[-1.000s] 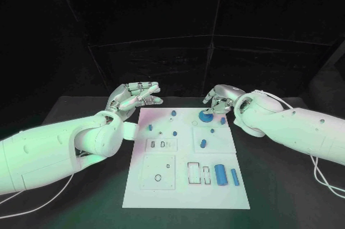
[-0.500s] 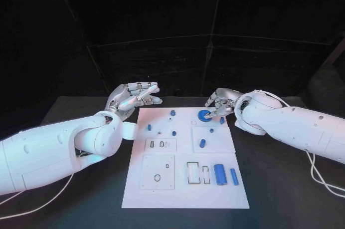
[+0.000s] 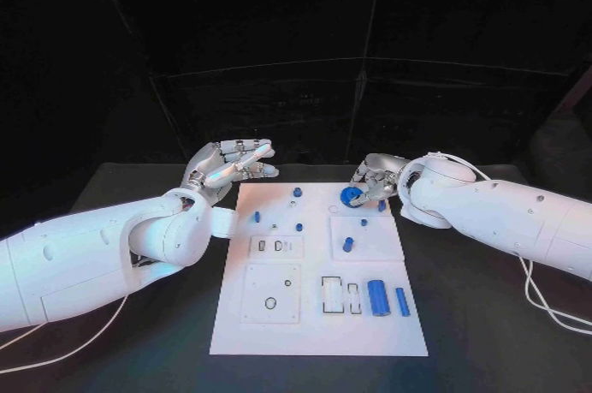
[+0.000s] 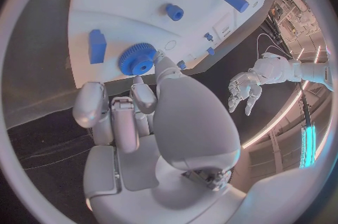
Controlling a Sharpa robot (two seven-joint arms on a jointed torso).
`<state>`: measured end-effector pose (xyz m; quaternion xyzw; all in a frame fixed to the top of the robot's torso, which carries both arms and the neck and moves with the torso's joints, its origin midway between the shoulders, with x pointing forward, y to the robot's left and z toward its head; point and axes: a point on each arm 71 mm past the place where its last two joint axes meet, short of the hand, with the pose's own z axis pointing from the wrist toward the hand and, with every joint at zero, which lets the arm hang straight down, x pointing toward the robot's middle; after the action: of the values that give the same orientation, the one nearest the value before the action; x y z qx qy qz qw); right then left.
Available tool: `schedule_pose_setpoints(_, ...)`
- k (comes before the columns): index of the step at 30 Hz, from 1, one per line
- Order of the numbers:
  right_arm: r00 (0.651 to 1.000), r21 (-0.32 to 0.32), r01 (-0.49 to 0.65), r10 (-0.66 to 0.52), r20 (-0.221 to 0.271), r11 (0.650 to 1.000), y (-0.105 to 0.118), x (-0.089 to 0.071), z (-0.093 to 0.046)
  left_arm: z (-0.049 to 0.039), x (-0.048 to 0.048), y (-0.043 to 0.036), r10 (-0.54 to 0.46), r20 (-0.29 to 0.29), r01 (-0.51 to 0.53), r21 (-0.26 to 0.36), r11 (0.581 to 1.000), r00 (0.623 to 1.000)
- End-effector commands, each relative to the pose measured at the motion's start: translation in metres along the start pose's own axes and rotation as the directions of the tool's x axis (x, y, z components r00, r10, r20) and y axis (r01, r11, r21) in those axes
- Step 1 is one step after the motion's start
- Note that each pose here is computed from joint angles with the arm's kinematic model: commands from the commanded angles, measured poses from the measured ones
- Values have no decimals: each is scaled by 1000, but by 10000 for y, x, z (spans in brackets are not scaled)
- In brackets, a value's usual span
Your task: Assemble the parts on the task board
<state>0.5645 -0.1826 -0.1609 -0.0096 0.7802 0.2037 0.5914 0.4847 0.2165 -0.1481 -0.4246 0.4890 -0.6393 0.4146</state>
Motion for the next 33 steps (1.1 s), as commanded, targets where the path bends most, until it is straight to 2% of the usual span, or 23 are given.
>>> schedule_pose_setpoints(1,999,3,29,-29,-12,1000,5,-3,4,6,16,-12,-3,-16,3,8,1000,1000)
schedule_pose_setpoints(24,997,1,75,-75,-2,997,37,0,31,11,3,-4,-2,-14,2,3,1000,1000)
schedule_pose_setpoints(33,993,-7,116,-116,24,993,83,-5,39,10,4,-1,-2,-16,2,0,1000,1000)
